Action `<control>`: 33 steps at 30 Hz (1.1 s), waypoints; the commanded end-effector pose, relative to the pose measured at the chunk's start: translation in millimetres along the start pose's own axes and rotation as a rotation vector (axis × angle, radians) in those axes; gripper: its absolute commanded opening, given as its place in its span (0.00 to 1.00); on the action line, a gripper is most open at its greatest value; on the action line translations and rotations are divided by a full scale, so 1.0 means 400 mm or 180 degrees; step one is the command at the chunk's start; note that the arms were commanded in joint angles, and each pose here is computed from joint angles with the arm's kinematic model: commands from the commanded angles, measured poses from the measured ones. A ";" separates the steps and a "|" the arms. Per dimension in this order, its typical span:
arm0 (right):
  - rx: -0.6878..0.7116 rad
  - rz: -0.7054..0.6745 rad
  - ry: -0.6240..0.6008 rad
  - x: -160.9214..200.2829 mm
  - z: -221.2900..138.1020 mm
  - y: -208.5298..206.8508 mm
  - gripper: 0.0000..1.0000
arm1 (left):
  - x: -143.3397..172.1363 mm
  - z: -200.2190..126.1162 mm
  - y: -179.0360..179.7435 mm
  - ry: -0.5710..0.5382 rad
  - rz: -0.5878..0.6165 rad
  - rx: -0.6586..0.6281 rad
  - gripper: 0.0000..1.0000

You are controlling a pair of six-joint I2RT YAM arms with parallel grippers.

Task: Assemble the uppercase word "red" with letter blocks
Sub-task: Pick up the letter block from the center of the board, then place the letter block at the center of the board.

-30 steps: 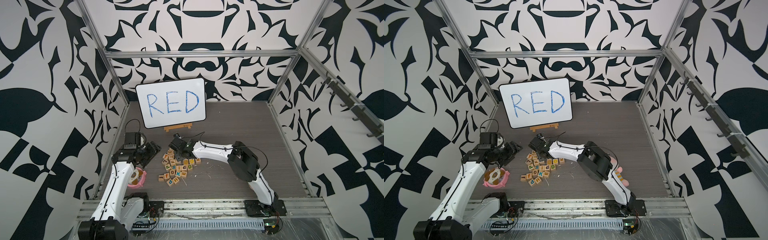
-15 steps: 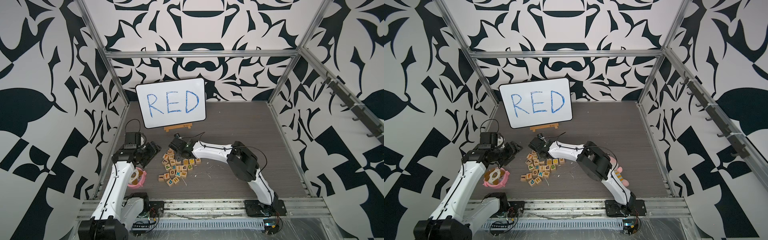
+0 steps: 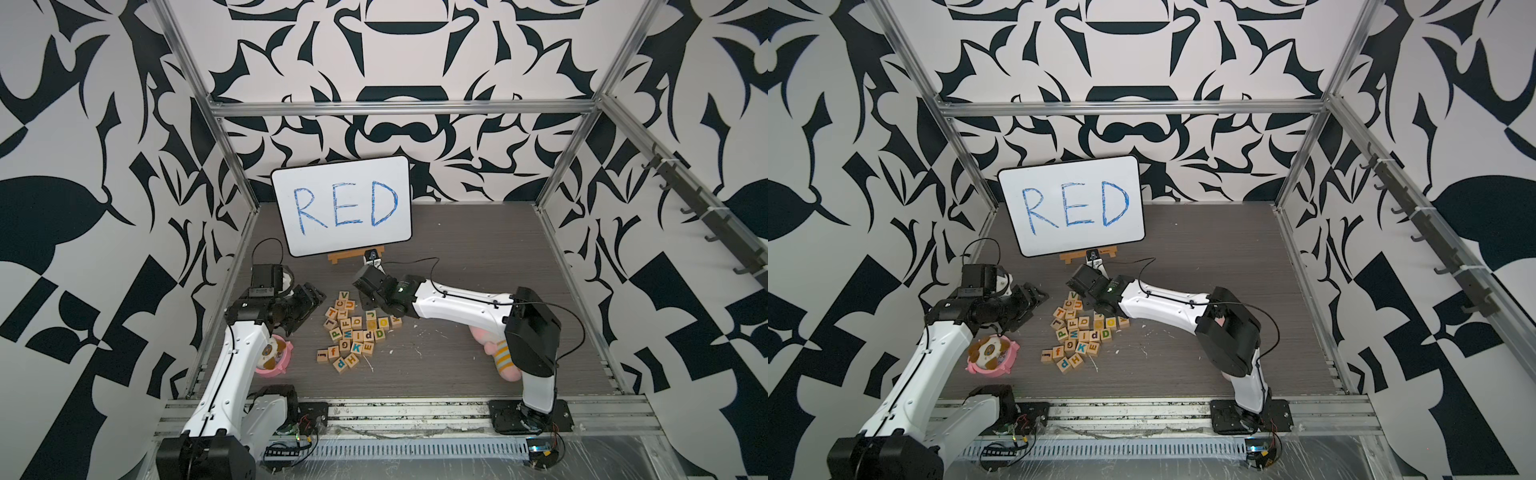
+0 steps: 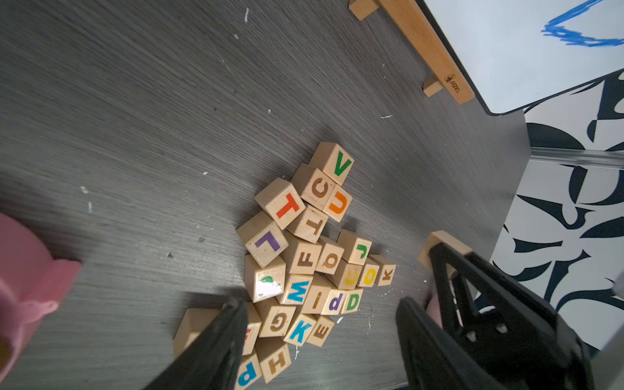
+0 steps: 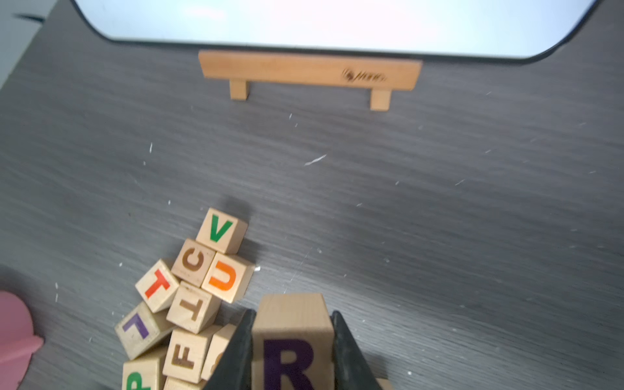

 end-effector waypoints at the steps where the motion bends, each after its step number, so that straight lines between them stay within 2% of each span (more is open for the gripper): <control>1: 0.0271 0.0105 -0.0054 -0.026 0.007 -0.041 0.15 | 0.001 -0.010 -0.009 0.0016 0.0057 0.0001 0.75; 15: 0.0398 0.0347 0.0039 -0.101 0.193 -0.100 0.15 | 0.004 -0.010 -0.009 0.0005 0.0070 0.0012 0.75; 26: 0.0431 0.0354 0.0148 -0.108 0.274 -0.136 0.17 | 0.011 0.003 -0.011 0.0087 0.0098 -0.0030 0.76; 33: 0.0408 0.0370 0.0248 -0.106 0.319 -0.129 0.23 | 0.017 0.012 -0.017 0.0202 0.0121 -0.0023 0.76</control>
Point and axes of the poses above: each gripper's point midway between its finger pads, its own z axis out along the fingers, its own y axis along the line the jaws close on, x = y × z, the point moved 7 cm from there along -z, back along the fingers, and after that the axes turned 6 degrees about -z, right-handed, at the moved point
